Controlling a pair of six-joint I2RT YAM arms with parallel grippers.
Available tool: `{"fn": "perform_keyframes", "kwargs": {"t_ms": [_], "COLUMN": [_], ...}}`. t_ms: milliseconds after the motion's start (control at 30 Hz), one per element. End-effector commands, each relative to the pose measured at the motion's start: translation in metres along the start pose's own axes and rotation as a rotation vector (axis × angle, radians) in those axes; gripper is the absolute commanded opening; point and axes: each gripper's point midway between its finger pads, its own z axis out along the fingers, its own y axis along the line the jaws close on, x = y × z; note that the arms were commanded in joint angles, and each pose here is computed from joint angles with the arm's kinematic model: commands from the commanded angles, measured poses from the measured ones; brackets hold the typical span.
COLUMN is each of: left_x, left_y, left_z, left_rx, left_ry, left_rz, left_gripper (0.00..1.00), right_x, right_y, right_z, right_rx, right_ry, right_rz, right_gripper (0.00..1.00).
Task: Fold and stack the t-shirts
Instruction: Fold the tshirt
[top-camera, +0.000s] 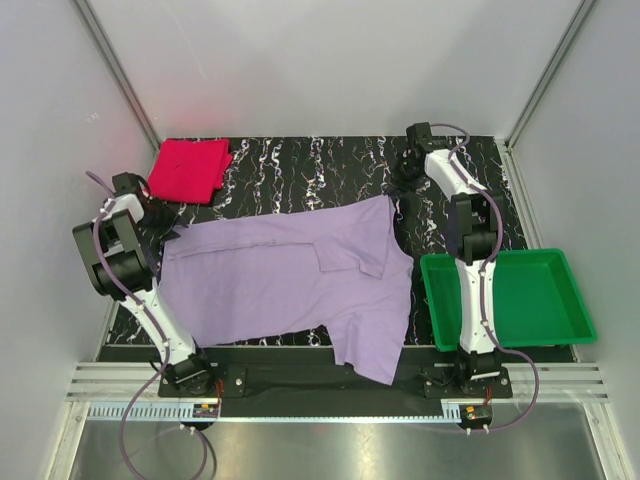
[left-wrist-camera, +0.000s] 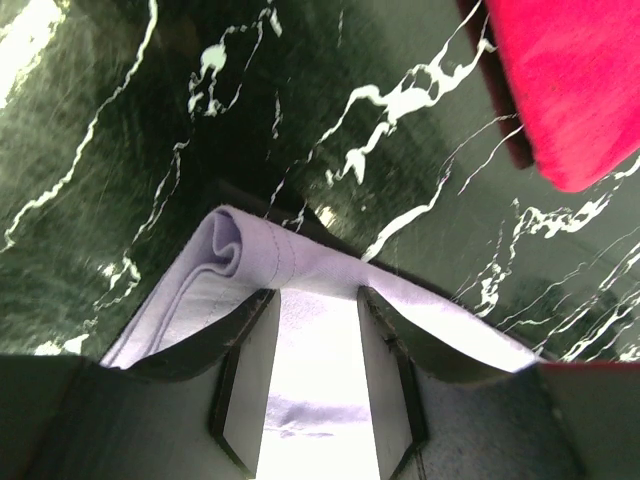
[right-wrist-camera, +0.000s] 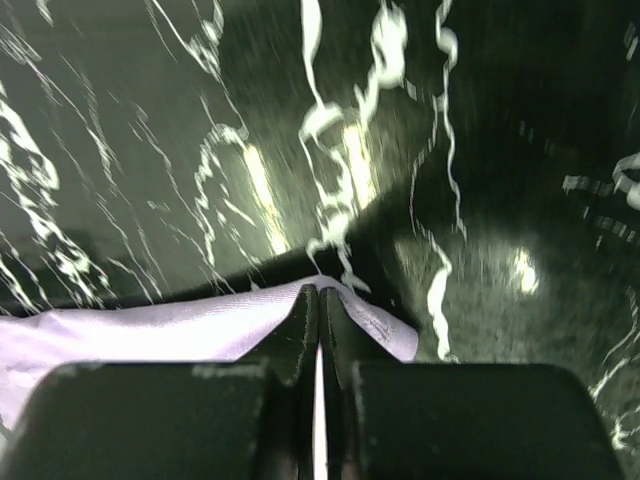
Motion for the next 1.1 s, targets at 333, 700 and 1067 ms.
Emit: {"fn": "perform_keyframes", "kwargs": {"t_ms": [333,700,1067], "left_x": [-0.033,-0.013,0.117], "left_y": [-0.026,-0.033,0.064], "left_z": [0.001,-0.094,-0.153], "left_rx": [0.074,-0.101,-0.329], "left_ry": [-0.068,-0.225,-0.322], "left_rz": [-0.004,0.088,-0.116], "left_gripper": [0.45,0.74,0.65], "right_x": [-0.081,-0.085,0.032], "right_y": [0.000,0.006,0.048], "right_z": [-0.002,-0.077,-0.182], "right_rx": [-0.053,0.034,-0.013], "right_ry": [-0.189,-0.190,-0.059], "right_rz": [0.001,-0.014,-0.071], "right_gripper": [0.04,0.70,0.70]}}
